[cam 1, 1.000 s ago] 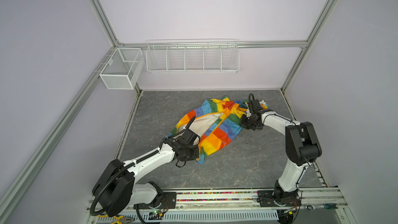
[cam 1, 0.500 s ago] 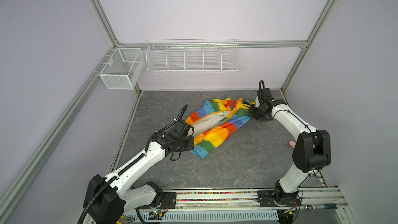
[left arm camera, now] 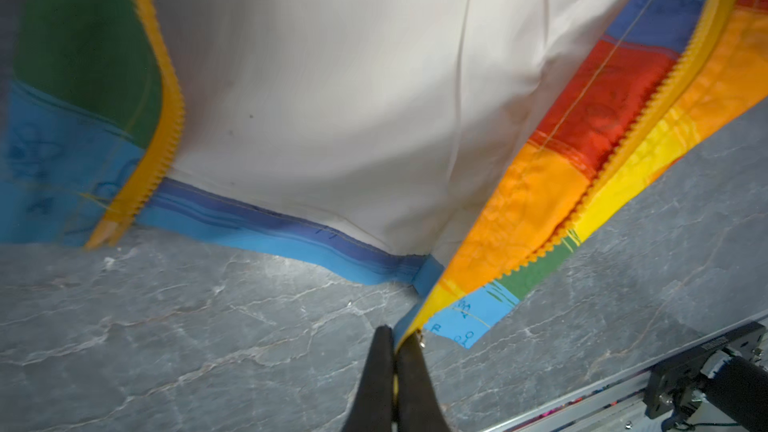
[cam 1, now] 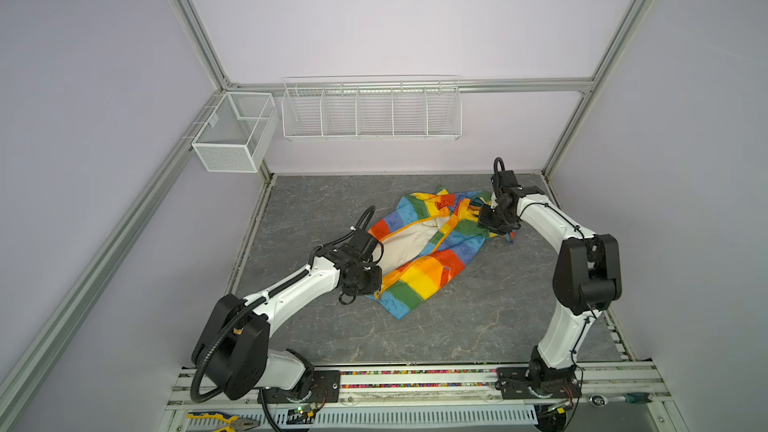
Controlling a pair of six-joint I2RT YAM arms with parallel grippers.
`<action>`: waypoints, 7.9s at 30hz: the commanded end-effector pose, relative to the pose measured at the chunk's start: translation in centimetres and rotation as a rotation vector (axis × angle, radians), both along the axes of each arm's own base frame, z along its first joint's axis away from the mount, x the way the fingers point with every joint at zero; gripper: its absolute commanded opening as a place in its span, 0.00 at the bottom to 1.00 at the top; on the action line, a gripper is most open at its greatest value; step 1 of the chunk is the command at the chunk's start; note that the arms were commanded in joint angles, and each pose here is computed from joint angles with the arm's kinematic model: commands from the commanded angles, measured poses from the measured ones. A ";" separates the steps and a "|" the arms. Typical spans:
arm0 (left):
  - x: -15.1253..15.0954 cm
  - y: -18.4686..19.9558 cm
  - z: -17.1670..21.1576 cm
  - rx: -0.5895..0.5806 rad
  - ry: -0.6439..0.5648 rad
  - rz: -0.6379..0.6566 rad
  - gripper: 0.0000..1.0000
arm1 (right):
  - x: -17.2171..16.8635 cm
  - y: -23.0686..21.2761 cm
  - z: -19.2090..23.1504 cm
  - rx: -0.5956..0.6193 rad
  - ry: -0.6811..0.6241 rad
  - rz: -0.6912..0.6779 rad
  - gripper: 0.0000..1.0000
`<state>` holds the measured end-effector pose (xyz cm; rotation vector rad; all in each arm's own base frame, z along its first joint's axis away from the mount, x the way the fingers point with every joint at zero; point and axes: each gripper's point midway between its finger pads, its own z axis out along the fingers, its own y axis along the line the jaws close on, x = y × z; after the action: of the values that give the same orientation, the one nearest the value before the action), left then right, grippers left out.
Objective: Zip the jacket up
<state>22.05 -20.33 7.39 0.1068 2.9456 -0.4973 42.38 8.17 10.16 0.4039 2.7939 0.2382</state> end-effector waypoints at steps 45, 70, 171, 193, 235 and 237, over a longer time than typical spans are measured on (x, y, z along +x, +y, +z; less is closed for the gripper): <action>-1.3 0.5 -6.4 0.026 0.107 0.033 0.00 | 12.5 3.3 6.4 0.176 -0.303 -0.013 0.07; 0.4 1.1 -2.3 0.037 0.029 0.034 0.27 | 14.2 2.0 3.1 0.277 -0.212 -0.107 0.37; 11.7 2.5 15.0 -0.107 -0.433 0.106 0.50 | -6.8 18.9 -7.7 0.254 0.064 0.273 0.64; 20.5 -10.2 9.4 0.058 -0.485 -0.206 0.49 | -8.6 6.2 -8.8 0.087 0.120 0.097 0.65; 26.1 -15.0 -2.1 0.351 -0.461 -0.294 0.13 | -8.4 6.9 -7.9 0.145 0.113 0.118 0.68; 26.5 -14.4 -0.9 0.374 -0.484 -0.247 0.06 | -8.4 6.9 -7.9 0.143 0.113 0.119 0.68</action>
<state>48.19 -35.60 5.64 0.6078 2.5218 -0.0139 35.70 15.67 3.12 0.2675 2.8483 0.4862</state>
